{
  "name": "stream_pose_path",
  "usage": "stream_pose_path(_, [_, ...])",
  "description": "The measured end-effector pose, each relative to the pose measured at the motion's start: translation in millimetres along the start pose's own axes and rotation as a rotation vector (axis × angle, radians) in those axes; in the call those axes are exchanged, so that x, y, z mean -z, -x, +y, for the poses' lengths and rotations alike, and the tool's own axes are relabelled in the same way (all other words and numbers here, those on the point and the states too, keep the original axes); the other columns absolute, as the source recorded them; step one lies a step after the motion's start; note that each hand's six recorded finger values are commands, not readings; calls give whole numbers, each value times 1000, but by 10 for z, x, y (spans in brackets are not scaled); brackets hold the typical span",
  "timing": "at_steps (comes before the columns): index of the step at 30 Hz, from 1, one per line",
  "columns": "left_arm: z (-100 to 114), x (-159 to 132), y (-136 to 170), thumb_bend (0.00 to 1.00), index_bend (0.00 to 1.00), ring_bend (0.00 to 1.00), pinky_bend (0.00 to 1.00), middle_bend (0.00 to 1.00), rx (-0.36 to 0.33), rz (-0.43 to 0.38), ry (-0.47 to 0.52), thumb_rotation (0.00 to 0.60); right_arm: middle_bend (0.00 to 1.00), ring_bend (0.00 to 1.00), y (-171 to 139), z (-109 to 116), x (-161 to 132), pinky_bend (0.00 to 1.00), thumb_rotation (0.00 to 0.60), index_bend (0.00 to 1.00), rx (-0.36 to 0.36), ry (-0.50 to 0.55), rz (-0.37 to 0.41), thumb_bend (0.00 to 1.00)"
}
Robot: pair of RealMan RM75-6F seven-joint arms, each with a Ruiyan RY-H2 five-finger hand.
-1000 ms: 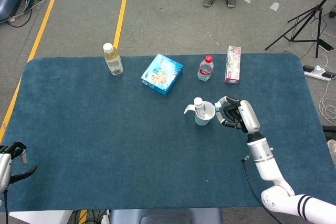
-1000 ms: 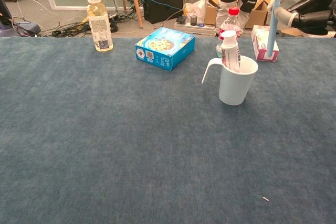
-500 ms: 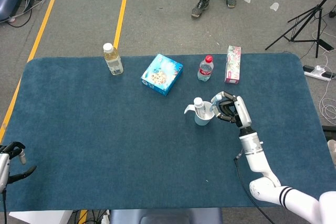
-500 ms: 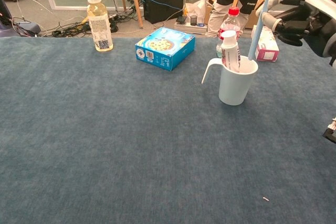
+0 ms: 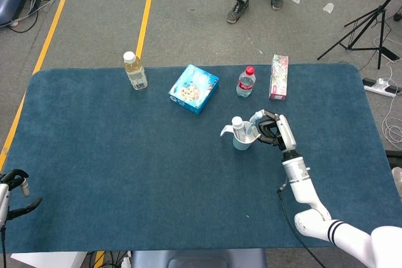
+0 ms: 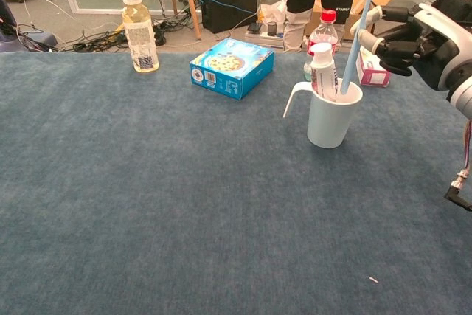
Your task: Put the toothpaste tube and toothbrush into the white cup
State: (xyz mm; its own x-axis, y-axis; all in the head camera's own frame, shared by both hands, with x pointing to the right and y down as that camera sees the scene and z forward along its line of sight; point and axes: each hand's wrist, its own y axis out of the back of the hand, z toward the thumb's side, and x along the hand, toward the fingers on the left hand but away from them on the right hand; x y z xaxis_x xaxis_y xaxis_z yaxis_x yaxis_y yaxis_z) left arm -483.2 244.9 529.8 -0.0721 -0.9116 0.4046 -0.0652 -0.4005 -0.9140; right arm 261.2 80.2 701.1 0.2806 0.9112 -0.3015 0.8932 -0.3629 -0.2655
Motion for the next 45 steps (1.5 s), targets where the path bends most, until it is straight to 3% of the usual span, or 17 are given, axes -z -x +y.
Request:
stream_pose_path(12, [4,6,1,0,679,459,348,409,0,2,2,600,1000,1000,-22,13,179,1000,600,610,-10,7,-38,359])
stream_pose_path(20, [4,4,3,0,679,459,349,409,0,1,1,600,1000,1000,-44,35,197,1000,600,610,-12,9,-33,259])
stream_pose_path(32, [-4,4,3,0,679,459,348,409,2,2,-3,600,1000,1000,-79,104,177,1000,600,592,-3,7,-24,235])
stream_pose_path(45, [-9,0,-3,0,679,459,349,409,1,1,-8,600,1000,1000,-289,307,-211,1000,600,582,16,-49,95,222])
